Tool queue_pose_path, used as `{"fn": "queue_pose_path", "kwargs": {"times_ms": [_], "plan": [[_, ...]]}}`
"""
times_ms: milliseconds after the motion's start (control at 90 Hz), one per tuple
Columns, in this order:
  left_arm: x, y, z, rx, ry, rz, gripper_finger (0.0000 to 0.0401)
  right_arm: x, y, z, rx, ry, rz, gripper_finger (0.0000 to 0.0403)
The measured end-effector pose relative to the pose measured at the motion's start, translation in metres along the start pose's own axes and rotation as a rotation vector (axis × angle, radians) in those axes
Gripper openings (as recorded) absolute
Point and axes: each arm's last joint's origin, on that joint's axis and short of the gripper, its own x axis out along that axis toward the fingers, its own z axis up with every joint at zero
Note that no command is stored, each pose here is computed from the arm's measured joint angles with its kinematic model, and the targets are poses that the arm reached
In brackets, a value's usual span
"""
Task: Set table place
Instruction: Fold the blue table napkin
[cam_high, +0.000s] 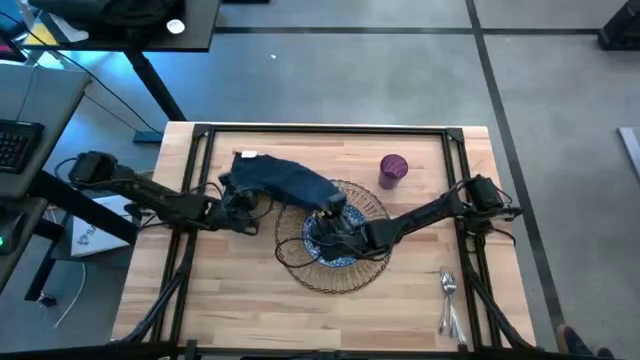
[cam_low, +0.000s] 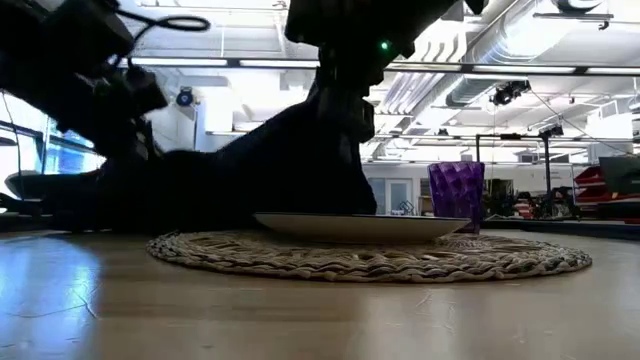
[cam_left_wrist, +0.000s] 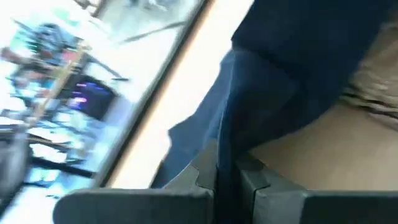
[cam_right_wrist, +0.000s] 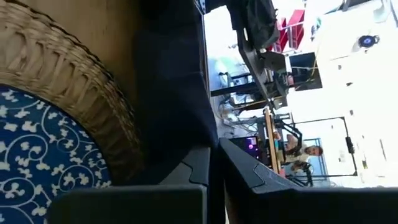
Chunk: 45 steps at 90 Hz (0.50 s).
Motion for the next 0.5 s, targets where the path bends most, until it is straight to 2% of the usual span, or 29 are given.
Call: {"fn": "queue_pose_path", "kwargs": {"times_ms": [233,389,500], "plan": [[-0.017,0.012,0.016,0.084,-0.078,0.209,0.0,-0.001,-0.003,-0.001,-0.078,0.052,-0.082,0.0],[-0.022,0.016,0.028,0.2,-0.079,0.243,0.0,0.006,-0.007,-0.004,-0.117,0.097,-0.124,0.0],[-0.024,0.02,0.037,0.233,-0.08,0.253,0.0,0.015,-0.013,-0.007,-0.13,0.127,-0.141,0.0]]}}
